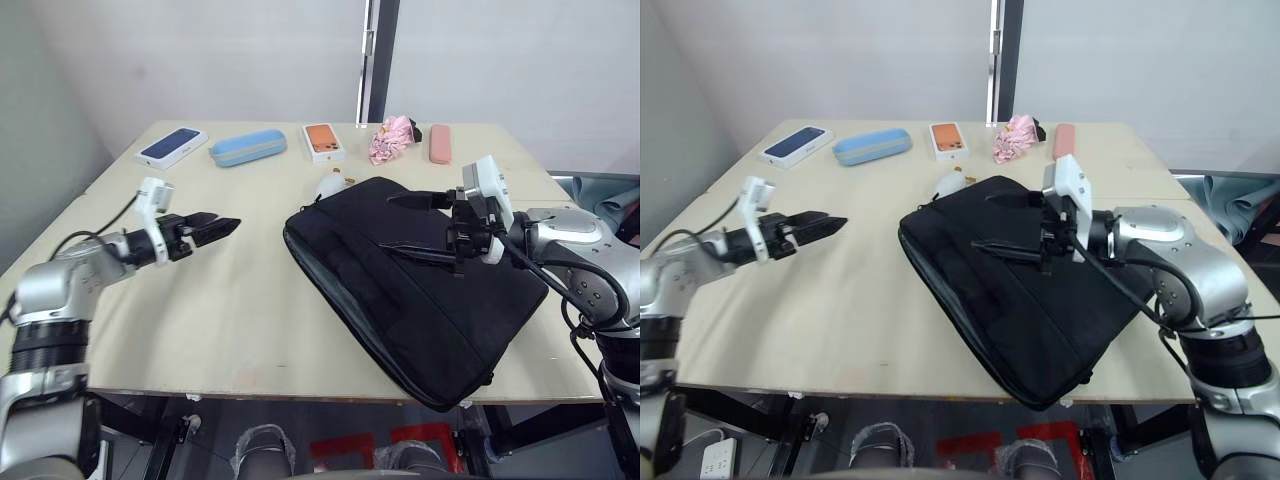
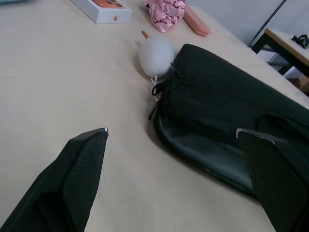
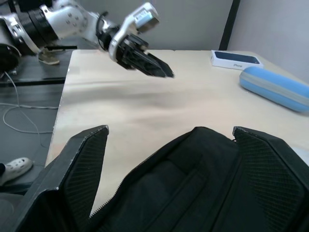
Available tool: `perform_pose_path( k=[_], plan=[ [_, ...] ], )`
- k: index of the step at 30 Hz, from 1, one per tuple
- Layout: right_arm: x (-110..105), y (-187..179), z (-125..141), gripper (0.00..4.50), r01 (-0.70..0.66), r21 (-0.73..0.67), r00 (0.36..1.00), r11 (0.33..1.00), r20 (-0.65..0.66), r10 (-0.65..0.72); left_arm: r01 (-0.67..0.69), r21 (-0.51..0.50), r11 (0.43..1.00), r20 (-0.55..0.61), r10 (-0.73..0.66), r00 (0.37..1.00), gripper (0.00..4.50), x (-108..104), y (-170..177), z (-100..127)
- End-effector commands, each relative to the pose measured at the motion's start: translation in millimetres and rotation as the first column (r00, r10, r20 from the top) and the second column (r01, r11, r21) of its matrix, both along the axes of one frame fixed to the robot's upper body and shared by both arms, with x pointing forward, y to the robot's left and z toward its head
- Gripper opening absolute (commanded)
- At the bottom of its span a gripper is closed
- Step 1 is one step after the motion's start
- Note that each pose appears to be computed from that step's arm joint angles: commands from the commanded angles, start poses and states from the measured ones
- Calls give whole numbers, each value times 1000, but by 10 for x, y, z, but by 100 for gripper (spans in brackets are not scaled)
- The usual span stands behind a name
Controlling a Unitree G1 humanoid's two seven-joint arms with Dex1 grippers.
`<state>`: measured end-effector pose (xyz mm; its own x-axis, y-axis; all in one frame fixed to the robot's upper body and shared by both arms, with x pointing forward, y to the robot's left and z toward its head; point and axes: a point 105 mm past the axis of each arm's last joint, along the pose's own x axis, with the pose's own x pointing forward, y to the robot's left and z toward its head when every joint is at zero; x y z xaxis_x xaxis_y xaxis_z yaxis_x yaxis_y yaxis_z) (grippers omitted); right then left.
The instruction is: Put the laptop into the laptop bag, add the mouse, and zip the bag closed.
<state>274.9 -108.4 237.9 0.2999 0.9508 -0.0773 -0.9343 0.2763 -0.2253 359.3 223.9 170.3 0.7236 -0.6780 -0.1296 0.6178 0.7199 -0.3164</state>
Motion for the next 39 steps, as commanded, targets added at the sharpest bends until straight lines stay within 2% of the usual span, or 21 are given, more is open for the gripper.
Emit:
perform_pose_path(
  k=[1,5,8,15,21,24,25,26,31,32,34,35,39],
  plan=[
    [-23,40,78,432,7,16,999,1000,37,-8,15,-9,1000,24,-15,1000,450,230,-200,-32],
    [-30,50,57,432,22,8,999,1000,38,-22,-7,-57,998,23,8,1000,450,543,-433,-152],
    [-31,18,76,432,48,8,998,999,44,-49,0,-47,999,-9,-1,1000,450,642,-556,-294],
    [-71,-31,66,432,90,4,995,996,39,-90,64,-52,997,-105,-69,992,450,633,-751,-583],
    [-61,-57,70,432,121,2,992,993,44,-121,106,-75,992,-96,-113,989,450,641,-856,-539],
    [-57,-59,66,436,126,1,991,992,46,-126,130,-74,989,-101,-137,985,365,623,-884,-547],
    [-53,-60,66,436,127,1,991,992,47,-127,139,-74,987,-103,-147,984,323,615,-894,-550],
    [-51,-60,66,436,128,2,991,992,46,-128,144,-74,987,-104,-151,983,305,609,-896,-552],
    [-34,-53,62,436,127,2,991,992,39,-127,128,-55,990,-99,-133,986,130,614,-850,-574],
    [-31,-51,58,436,128,1,991,992,36,-127,126,-56,990,-99,-131,986,80,613,-843,-575],
    [-27,-46,49,436,126,-2,992,992,28,-125,121,-56,991,-97,-126,987,26,615,-828,-573],
    [-26,-41,45,436,122,0,992,993,19,-122,115,-57,992,-95,-120,988,7,618,-817,-570],
    [11,-18,6,436,116,-1,993,993,-6,-116,91,-77,993,-61,-96,994,7,644,-794,-496]
  ],
)
